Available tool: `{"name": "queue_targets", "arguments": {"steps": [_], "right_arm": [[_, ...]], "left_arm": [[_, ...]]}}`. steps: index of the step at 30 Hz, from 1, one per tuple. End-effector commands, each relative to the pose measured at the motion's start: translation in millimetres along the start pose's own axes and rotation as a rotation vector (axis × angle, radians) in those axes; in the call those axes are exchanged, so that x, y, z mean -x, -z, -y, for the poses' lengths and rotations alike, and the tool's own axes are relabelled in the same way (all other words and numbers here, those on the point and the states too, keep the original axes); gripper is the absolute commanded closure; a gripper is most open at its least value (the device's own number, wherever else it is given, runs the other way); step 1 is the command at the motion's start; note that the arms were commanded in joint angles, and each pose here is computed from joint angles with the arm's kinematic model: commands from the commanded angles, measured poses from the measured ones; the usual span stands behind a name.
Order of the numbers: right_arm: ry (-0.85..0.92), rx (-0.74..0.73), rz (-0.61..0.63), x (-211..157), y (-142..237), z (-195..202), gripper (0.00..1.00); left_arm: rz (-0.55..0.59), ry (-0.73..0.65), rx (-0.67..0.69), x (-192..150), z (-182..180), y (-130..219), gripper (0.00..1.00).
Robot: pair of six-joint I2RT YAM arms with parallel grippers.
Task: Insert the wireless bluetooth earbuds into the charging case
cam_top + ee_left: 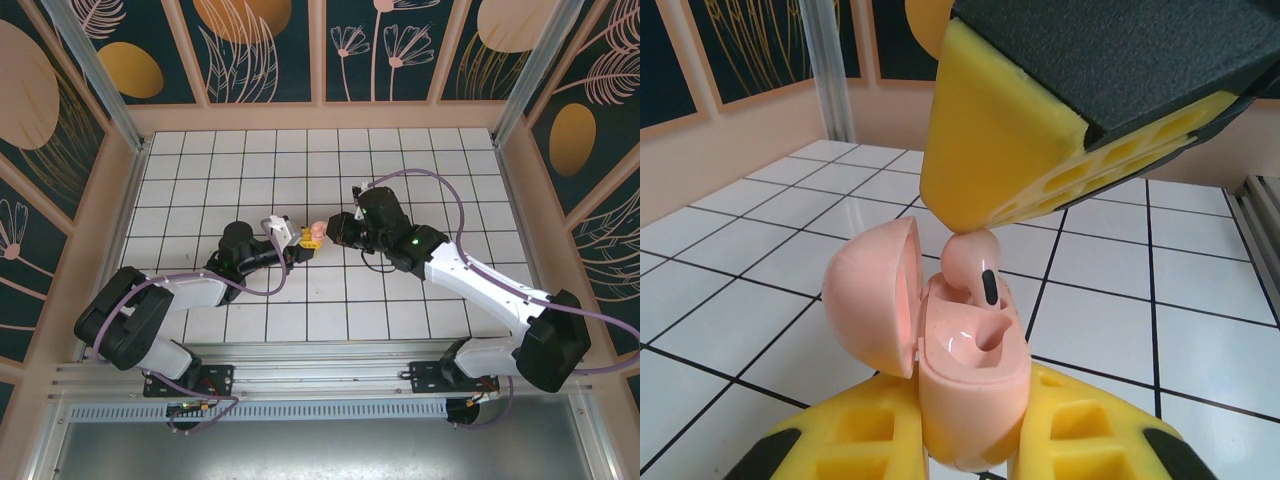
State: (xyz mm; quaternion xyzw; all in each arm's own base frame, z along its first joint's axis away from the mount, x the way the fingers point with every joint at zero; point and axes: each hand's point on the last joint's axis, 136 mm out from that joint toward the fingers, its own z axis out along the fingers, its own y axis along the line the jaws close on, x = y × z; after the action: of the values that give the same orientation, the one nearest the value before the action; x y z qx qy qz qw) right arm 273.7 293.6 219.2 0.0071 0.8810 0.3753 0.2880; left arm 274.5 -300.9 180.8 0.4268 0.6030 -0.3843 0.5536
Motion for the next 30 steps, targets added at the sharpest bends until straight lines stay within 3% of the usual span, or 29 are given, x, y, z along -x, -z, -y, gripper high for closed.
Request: {"name": "queue_targets", "arguments": {"steps": [1,16,24,30], "right_arm": [[0.008,-0.02,-0.065,-20,-7,8,0.87],[0.002,-0.072,-0.133,-44,-18,29,0.89],[0.144,0.008,0.051,9,14,-3,0.78],[0.267,0.137,0.193,49,59,-36,0.71]], "left_arm": [[0.079,-0.072,-0.001,28,2,2,0.92],[0.105,-0.085,0.001,36,5,7,0.92],[0.082,-0.041,0.018,29,2,7,0.92],[0.089,-0.018,0.096,26,-10,17,0.92]]}}
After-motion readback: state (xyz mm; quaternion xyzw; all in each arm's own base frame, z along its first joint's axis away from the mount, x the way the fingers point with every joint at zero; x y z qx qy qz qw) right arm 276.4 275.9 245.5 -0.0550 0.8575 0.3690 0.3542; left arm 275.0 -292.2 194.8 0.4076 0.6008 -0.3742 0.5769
